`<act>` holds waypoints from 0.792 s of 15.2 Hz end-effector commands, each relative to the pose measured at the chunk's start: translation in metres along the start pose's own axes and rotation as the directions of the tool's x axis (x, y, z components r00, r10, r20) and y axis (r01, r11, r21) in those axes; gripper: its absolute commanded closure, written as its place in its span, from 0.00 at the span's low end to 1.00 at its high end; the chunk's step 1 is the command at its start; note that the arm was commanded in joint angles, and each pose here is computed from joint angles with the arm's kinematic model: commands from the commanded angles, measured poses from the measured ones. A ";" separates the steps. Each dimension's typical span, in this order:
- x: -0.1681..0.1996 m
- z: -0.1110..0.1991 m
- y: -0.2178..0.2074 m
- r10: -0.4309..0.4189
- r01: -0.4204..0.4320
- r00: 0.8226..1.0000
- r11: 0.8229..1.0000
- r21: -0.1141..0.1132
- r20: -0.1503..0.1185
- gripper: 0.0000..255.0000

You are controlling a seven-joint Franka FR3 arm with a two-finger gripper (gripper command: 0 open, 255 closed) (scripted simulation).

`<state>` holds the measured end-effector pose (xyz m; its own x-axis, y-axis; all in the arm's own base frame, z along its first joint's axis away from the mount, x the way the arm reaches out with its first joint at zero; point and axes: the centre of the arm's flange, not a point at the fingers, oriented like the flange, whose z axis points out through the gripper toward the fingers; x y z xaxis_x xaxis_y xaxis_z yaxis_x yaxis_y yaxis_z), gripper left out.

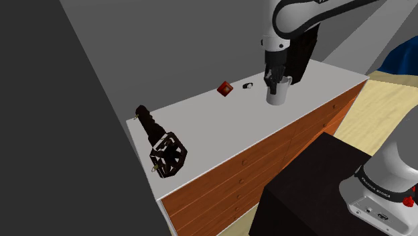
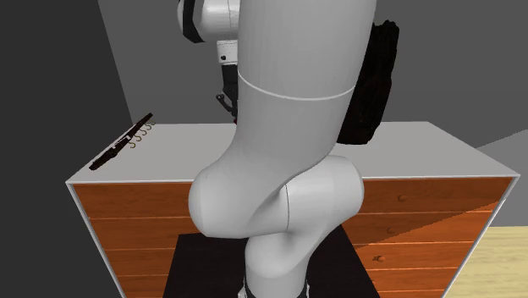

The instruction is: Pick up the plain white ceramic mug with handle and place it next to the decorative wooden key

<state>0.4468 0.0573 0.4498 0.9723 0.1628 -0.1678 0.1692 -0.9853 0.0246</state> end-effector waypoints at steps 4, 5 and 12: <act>-0.004 -0.026 0.000 0.000 0.000 1.000 1.000 0.000 0.000 1.00; -0.005 -0.031 0.000 0.000 0.000 1.000 1.000 0.000 0.000 1.00; -0.011 -0.063 0.001 0.000 0.000 1.000 1.000 0.000 0.000 1.00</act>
<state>0.4467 0.0583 0.5104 0.9722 0.1629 -0.1679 0.1694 -0.9852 0.0246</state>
